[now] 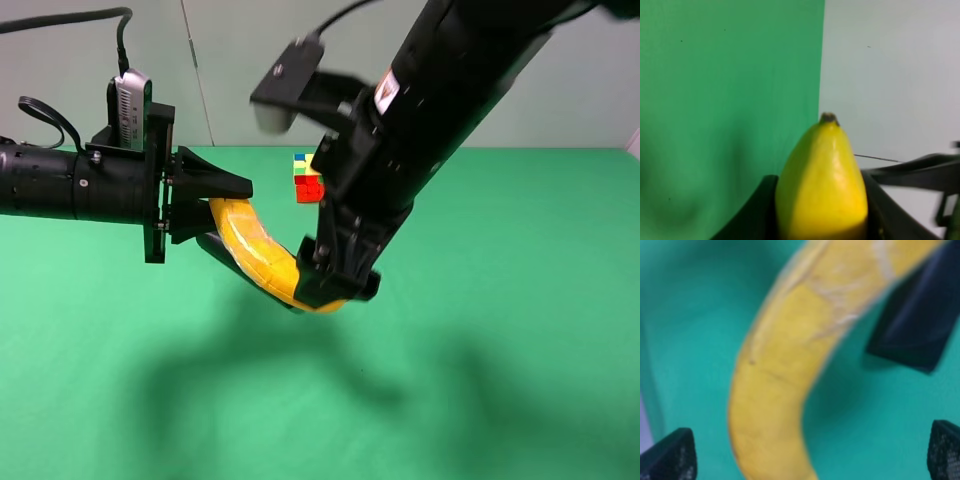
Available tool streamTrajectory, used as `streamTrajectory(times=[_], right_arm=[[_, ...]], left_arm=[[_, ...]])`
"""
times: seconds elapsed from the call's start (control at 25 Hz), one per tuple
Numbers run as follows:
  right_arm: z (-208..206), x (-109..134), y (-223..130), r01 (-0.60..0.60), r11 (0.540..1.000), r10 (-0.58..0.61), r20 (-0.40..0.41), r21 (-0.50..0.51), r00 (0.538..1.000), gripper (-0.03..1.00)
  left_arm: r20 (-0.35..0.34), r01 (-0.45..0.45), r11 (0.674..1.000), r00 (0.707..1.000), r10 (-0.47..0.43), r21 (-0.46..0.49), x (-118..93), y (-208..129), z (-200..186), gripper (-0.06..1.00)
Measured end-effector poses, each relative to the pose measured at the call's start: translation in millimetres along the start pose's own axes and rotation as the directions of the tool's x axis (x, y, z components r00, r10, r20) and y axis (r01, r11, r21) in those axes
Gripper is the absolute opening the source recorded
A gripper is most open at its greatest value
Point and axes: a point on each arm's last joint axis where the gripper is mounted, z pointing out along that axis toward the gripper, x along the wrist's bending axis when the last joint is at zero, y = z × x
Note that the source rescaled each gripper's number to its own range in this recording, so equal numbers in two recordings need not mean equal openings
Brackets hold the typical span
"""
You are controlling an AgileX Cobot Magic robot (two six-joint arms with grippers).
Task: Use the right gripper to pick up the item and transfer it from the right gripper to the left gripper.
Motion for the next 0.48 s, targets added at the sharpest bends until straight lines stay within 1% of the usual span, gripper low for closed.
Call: streamTrajectory(times=[0.16, 0.28, 0.48], right_arm=[[-30.6, -3.2, -5.7, -0.009, 1.000, 0.011, 0.116, -0.016, 0.993, 1.00], [-54.5, -7.9, -16.5, -0.048, 0.999, 0.049, 0.186, -0.012, 0.981, 1.00], [-97.4, -17.0, -44.0, -0.166, 0.986, 0.166, 0.256, -0.023, 0.952, 1.00]], left_arm=[[0.000, 0.000, 1.000, 1.000, 0.000, 0.000, 0.0, 0.0, 0.0, 0.00], [0.000, 0.000, 1.000, 1.000, 0.000, 0.000, 0.0, 0.0, 0.0, 0.00], [0.000, 0.000, 1.000, 1.000, 0.000, 0.000, 0.0, 0.0, 0.0, 0.00]])
